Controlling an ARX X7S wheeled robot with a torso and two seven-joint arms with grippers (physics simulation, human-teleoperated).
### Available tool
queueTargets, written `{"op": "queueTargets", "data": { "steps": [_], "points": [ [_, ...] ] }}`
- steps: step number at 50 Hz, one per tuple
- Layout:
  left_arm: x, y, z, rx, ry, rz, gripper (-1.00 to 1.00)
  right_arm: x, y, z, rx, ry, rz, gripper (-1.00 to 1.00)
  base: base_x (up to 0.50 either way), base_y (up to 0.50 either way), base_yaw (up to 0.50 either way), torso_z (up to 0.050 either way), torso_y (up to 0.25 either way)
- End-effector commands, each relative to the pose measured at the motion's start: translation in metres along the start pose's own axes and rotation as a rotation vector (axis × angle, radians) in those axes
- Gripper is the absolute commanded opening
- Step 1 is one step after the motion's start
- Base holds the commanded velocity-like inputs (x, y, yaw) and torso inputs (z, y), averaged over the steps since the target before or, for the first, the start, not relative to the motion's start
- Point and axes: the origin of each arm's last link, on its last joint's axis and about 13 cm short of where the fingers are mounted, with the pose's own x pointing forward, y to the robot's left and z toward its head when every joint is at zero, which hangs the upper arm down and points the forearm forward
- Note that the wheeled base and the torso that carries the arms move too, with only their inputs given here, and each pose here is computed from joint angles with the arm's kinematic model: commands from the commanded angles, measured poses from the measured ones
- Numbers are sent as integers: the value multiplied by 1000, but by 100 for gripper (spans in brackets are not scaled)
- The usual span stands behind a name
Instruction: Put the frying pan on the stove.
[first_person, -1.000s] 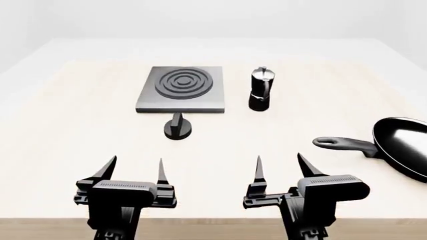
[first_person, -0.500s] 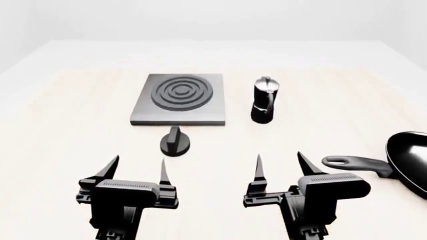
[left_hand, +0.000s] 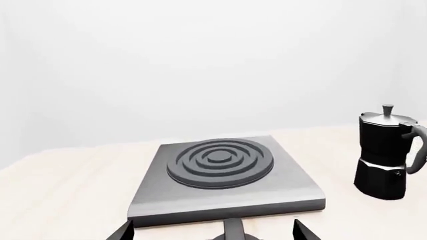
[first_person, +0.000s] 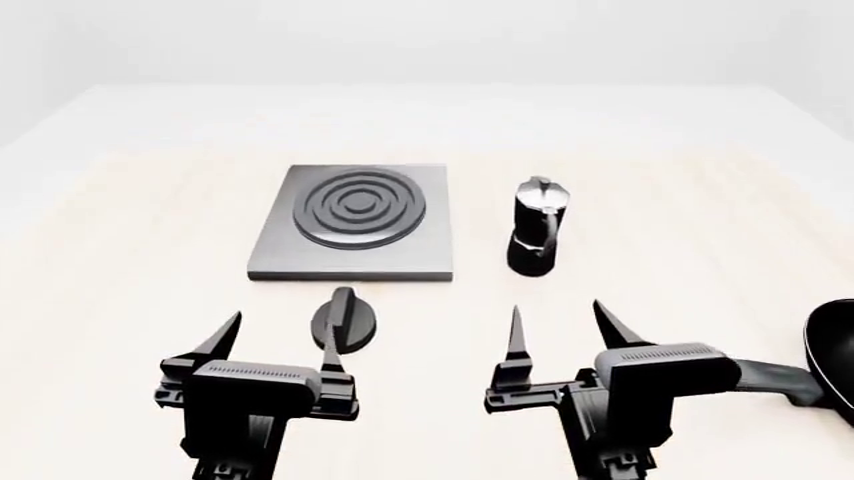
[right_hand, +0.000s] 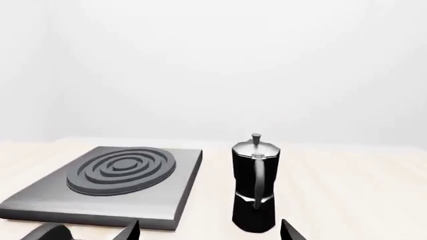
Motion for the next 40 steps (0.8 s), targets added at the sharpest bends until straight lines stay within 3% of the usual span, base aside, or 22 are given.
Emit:
{"op": "queueTargets", "data": {
  "steps": [1, 40],
  "points": [
    [0, 0, 1, 3, 0, -3, 100, 1, 1, 3, -3, -3, 2, 100, 219, 0, 0, 0, 0],
    [-1, 0, 1, -4, -4, 2, 100, 2, 2, 6, 2, 1, -6, 100, 220, 0, 0, 0, 0]
  ]
}}
